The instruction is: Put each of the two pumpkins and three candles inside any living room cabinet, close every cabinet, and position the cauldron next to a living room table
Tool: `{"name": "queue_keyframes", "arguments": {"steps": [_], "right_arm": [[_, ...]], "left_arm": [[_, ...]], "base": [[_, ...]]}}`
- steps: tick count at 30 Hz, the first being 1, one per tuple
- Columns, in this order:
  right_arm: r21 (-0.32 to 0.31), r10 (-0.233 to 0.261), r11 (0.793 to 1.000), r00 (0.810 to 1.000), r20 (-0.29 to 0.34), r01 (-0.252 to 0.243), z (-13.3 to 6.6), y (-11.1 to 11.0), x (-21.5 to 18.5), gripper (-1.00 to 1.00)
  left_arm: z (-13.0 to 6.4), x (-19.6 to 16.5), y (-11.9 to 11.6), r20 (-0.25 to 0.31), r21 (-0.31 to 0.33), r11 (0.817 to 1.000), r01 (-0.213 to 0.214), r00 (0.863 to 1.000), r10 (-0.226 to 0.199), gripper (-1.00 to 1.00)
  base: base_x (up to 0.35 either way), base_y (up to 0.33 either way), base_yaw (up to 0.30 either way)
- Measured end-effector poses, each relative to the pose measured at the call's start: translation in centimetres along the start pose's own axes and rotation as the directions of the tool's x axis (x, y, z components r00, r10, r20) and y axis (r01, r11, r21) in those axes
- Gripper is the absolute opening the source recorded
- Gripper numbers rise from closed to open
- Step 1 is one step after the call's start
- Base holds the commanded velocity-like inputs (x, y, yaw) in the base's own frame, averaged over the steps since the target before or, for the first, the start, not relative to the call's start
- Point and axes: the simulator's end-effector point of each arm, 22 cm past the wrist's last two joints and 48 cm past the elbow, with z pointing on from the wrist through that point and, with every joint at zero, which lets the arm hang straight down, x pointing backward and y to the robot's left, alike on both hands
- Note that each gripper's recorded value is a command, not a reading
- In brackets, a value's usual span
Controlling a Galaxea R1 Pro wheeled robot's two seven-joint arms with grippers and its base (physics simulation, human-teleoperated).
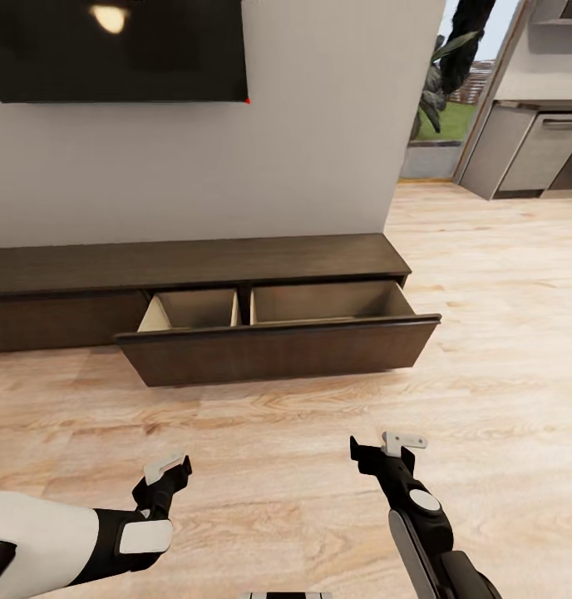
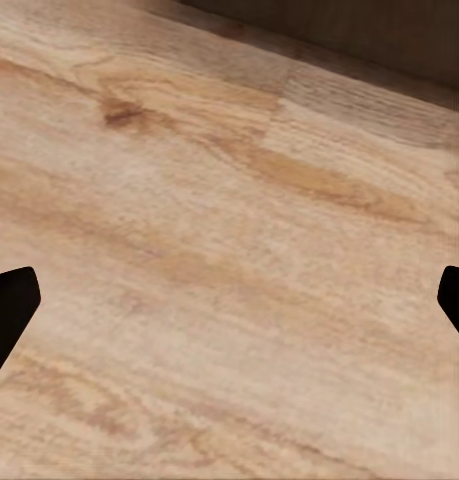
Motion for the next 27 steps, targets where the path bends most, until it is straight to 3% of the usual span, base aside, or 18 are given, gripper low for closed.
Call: {"name": "queue_keyframes", "arguments": {"steps": [8,22,24,27], "right_arm": [[-0.001,0.001,1.000,1.000,0.013,0.000,-0.3,0.1,-0.6,1.00],[-0.004,0.002,1.000,0.999,0.037,-0.002,0.7,-0.1,1.1,1.00],[-0.004,0.002,1.000,0.999,0.041,-0.002,0.8,-0.1,1.3,1.00],[-0.005,0.002,1.000,0.999,0.047,-0.001,1.0,-0.2,1.6,1.00]], "left_arm": [[-0.2,-0.7,-0.2,0.012,0.004,1.000,0.005,1.000,-0.005,1.00],[1.1,0.8,0.1,0.028,0.012,1.000,0.010,1.000,-0.010,1.00],[1.1,1.4,0.2,0.020,0.015,1.000,0.013,1.000,-0.014,1.00],[0.2,3.4,1.4,-0.042,0.019,0.999,0.034,0.999,-0.033,1.00]], "base": [[0.000,0.000,0.000],[0.000,0.000,0.000],[0.000,0.000,0.000],[0.000,0.000,0.000]]}}
